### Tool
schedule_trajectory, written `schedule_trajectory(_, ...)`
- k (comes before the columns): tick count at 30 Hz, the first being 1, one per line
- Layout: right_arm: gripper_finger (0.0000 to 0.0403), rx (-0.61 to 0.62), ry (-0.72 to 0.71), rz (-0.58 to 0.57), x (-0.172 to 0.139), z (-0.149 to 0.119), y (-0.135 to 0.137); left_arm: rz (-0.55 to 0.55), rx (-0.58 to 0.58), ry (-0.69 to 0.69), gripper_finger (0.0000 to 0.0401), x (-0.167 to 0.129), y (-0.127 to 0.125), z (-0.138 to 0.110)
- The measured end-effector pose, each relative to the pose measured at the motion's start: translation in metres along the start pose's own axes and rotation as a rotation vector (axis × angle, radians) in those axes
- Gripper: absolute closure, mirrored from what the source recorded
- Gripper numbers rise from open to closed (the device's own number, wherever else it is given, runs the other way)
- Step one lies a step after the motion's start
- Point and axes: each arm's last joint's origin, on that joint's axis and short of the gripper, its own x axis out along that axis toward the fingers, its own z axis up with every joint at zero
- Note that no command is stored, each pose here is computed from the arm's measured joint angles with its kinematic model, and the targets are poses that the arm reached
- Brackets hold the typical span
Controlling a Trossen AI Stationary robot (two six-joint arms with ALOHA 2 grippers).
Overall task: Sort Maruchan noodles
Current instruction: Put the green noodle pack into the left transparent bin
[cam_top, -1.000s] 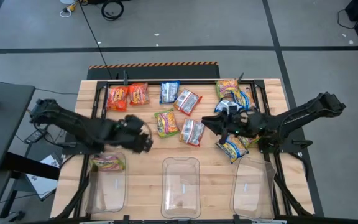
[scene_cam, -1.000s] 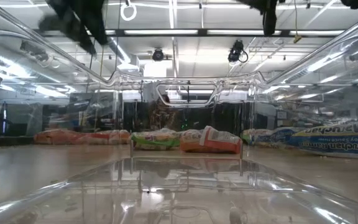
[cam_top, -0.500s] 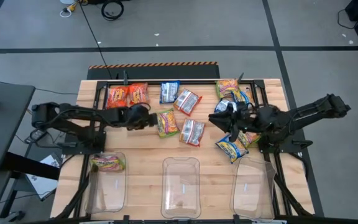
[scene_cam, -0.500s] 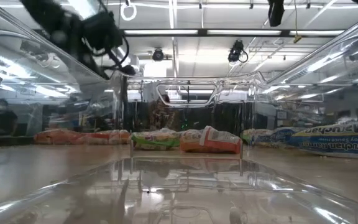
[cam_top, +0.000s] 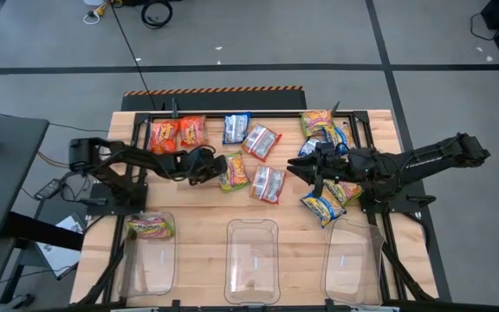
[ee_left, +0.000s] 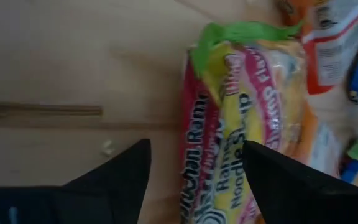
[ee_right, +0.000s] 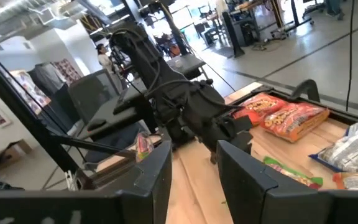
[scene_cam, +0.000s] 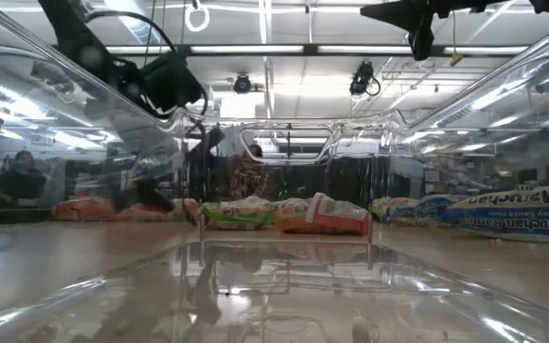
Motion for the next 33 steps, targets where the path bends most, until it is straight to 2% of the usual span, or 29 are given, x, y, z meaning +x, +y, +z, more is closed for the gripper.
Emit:
schedule_trajectory(3, 0.027, -0.002, 0.0, -0.011, 0.001, 0.0, -0.002, -0.053, 0.009, 0.017, 0.0165, 0.007, -0.003, -0.002)
schedule_trajectory(10, 0.027, -0.002, -0.01, -0.041, 0.004, 0.002, -0.008, -0.031, 0.036, 0.011, 0.0216, 0.017, 0.002, -0.008)
schedule_trajectory(16, 0.027, -0.016, -0.019, -0.057, 0.005, 0.004, -0.012, -0.067, 0.161, -0.03, 0.0307, 0.014, -0.008, -0.011)
schedule_trajectory(21, 0.027, -0.054, -0.024, -0.07, 0.005, 0.005, -0.014, -0.059, 0.3, -0.029, 0.038, 0.004, -0.037, -0.008)
schedule_trajectory(25, 0.027, -0.053, -0.024, -0.073, 0.005, 0.005, -0.015, -0.041, 0.48, -0.008, 0.0385, -0.021, -0.077, -0.007)
schedule_trajectory(30, 0.027, -0.057, -0.023, -0.073, 0.005, 0.005, -0.015, 0.029, 0.833, 0.064, 0.0382, -0.078, -0.135, -0.016)
schedule_trajectory(33, 0.027, -0.102, -0.02, -0.074, 0.005, 0.005, -0.015, 0.066, 1.056, 0.103, 0.038, -0.119, -0.162, -0.03)
